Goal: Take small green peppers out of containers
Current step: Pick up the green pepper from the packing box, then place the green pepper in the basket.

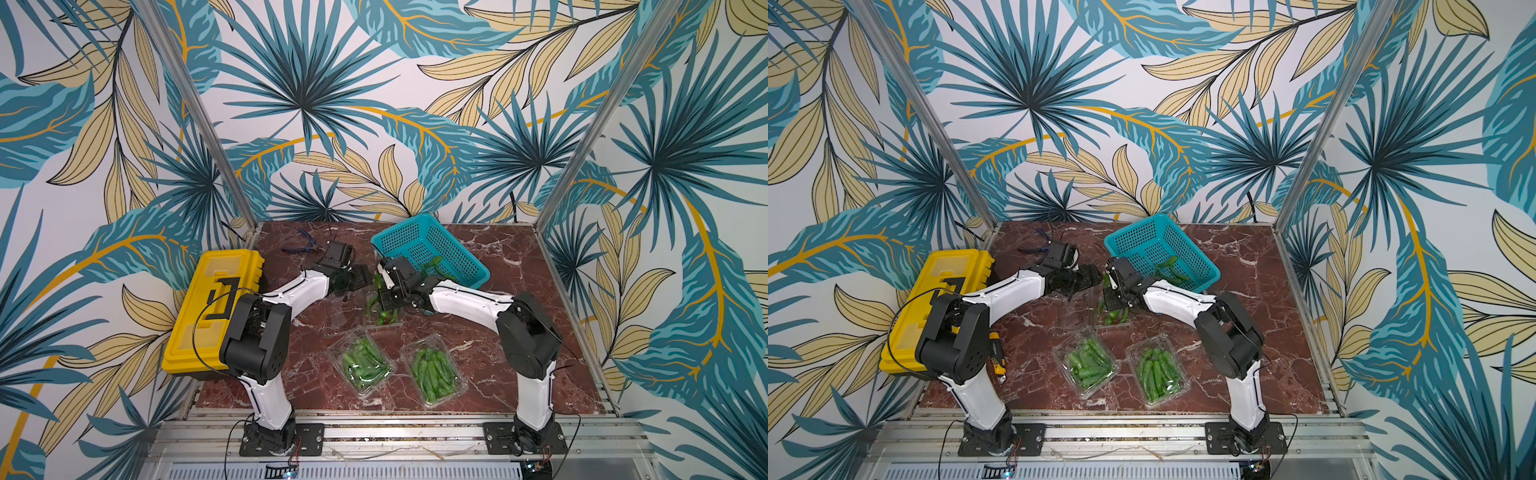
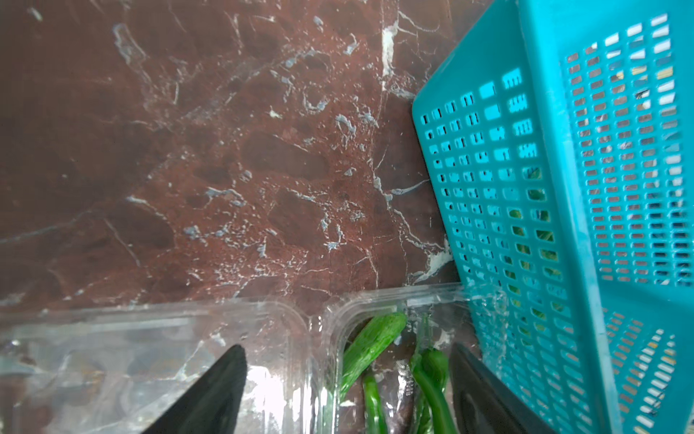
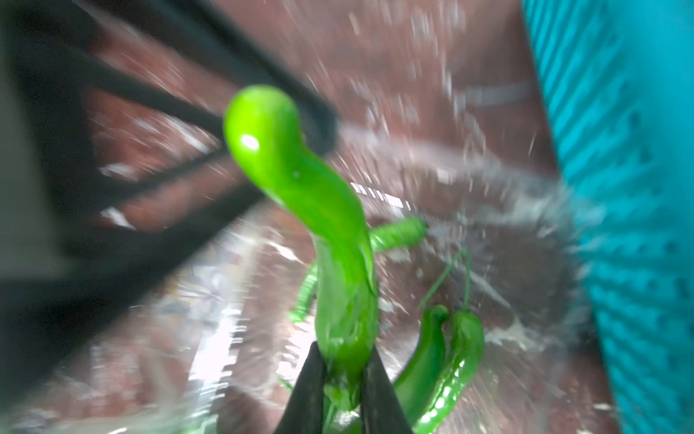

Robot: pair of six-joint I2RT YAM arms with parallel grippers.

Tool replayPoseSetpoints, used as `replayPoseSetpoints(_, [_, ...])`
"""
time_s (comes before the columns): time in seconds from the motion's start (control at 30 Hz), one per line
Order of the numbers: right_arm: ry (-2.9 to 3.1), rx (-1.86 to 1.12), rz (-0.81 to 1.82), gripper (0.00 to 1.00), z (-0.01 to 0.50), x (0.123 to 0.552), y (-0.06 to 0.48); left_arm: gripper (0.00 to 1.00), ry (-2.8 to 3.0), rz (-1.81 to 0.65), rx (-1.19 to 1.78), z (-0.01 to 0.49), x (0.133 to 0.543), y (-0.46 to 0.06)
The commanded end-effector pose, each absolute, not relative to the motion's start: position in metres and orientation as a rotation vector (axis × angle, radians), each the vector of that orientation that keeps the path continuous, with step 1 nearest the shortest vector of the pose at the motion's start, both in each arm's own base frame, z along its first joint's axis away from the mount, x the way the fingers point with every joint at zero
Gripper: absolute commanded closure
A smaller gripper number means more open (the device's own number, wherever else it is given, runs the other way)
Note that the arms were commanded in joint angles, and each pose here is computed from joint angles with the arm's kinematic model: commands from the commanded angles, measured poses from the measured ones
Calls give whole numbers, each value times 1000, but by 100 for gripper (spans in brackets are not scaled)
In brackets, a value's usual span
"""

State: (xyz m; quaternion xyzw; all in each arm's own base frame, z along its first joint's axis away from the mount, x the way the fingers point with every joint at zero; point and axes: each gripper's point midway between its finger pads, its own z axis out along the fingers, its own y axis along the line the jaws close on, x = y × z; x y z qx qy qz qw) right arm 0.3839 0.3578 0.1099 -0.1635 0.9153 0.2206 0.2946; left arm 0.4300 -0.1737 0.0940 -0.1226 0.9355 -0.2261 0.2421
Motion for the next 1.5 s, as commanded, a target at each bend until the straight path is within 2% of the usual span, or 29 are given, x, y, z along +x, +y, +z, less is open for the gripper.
replayPoseSetpoints(0.0, [2296, -442, 675, 92, 147, 389, 369, 12, 2521, -588, -236, 115, 433, -174])
replayPoseSetpoints(0.2, [2251, -392, 629, 92, 168, 397, 352, 8, 2490, -635, -167, 131, 434, -182])
replayPoseSetpoints(0.33, [2260, -233, 533, 93, 169, 413, 307, 8, 2468, -632, -131, 142, 434, -186])
replayPoseSetpoints(0.53, [2357, 122, 401, 93, 134, 434, 210, 8, 2420, -626, -3, 165, 426, -206])
replayPoseSetpoints(0.63, [2433, 207, 347, 92, 105, 435, 183, 8, 2417, -643, 47, 172, 419, -219])
replayPoseSetpoints(0.83, [2547, 235, 348, 72, 70, 429, 179, 8, 2454, -707, 105, 163, 408, -248])
replayPoseSetpoints(0.93, [2532, 257, 359, 70, 73, 429, 179, 9, 2484, -723, 123, 152, 405, -262])
replayPoseSetpoints(1.03, [2482, 256, 388, 70, 84, 435, 181, 13, 2515, -742, 118, 142, 403, -270])
replayPoseSetpoints(1.27, [2476, 248, 414, 70, 87, 433, 184, 30, 2618, -774, 29, 110, 392, -272])
replayPoseSetpoints(1.37, [2473, 251, 429, 70, 85, 432, 185, 41, 2660, -731, -8, 97, 386, -265])
replayPoseSetpoints(1.47, [2474, 248, 448, 70, 85, 432, 187, 46, 2703, -659, -18, 87, 383, -257])
